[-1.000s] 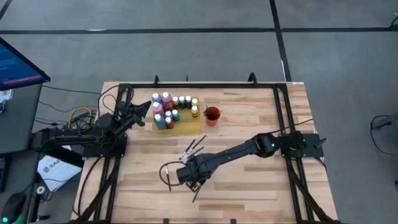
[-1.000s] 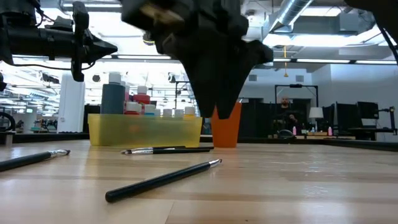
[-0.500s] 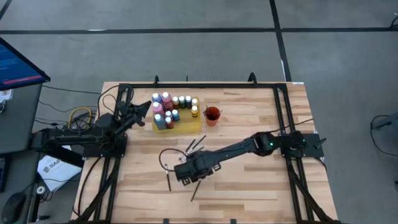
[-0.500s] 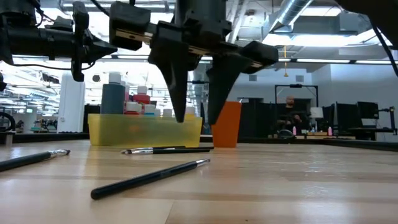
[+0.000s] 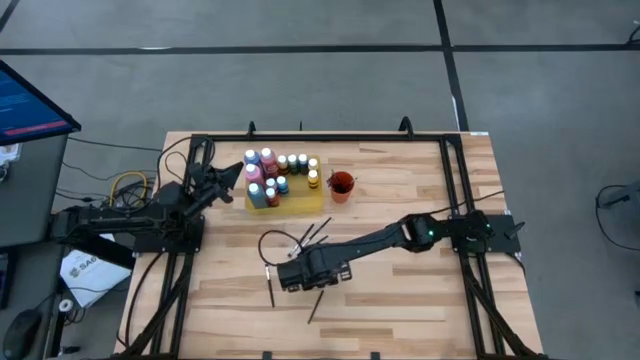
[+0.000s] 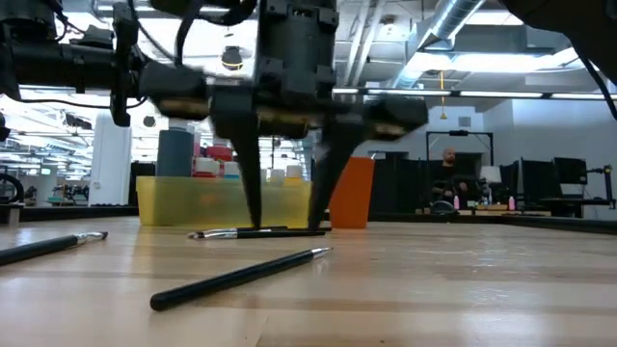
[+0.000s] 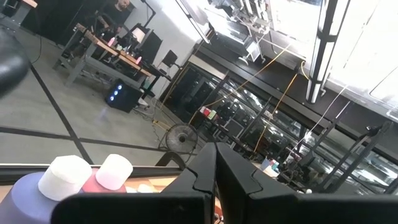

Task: Pick & Place Paint Supplies
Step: Put the silver paint brush into the orange cup

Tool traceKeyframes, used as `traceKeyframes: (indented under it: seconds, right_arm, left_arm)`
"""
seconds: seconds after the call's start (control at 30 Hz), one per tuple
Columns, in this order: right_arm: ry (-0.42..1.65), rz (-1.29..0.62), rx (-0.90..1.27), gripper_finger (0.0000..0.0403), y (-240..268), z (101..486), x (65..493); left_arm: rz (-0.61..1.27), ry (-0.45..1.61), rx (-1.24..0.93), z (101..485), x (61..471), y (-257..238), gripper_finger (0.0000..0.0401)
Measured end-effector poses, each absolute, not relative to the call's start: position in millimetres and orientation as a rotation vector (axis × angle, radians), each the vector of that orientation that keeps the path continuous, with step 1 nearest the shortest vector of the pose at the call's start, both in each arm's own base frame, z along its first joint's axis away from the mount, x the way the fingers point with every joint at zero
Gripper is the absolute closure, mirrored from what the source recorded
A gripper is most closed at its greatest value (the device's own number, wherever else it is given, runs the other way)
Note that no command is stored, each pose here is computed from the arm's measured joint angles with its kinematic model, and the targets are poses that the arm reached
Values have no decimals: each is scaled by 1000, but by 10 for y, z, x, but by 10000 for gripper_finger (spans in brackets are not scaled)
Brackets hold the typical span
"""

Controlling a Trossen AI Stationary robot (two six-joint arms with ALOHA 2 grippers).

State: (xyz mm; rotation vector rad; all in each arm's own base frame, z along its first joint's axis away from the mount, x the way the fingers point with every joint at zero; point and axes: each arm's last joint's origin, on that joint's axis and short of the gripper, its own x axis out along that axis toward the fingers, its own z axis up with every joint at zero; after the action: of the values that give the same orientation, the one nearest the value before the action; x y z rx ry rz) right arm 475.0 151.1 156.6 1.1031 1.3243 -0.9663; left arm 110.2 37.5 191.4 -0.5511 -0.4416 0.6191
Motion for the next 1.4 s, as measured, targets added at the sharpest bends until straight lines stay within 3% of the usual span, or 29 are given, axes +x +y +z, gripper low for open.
traceKeyframes:
  seconds: [0.33, 1.0, 1.4]
  right_arm:
    - [1370, -1048, 1054, 245, 1426, 1505, 4700]
    - [1268, -955, 1140, 252, 1491, 1484, 4832]
    - [1284, -918, 1185, 298, 1424, 1384, 4914]
  left_arm:
    - [623, -426, -549, 1898, 1114, 378, 400]
    - [625, -422, -549, 1893, 1119, 379, 400]
    - [625, -422, -549, 1893, 1119, 379, 400]
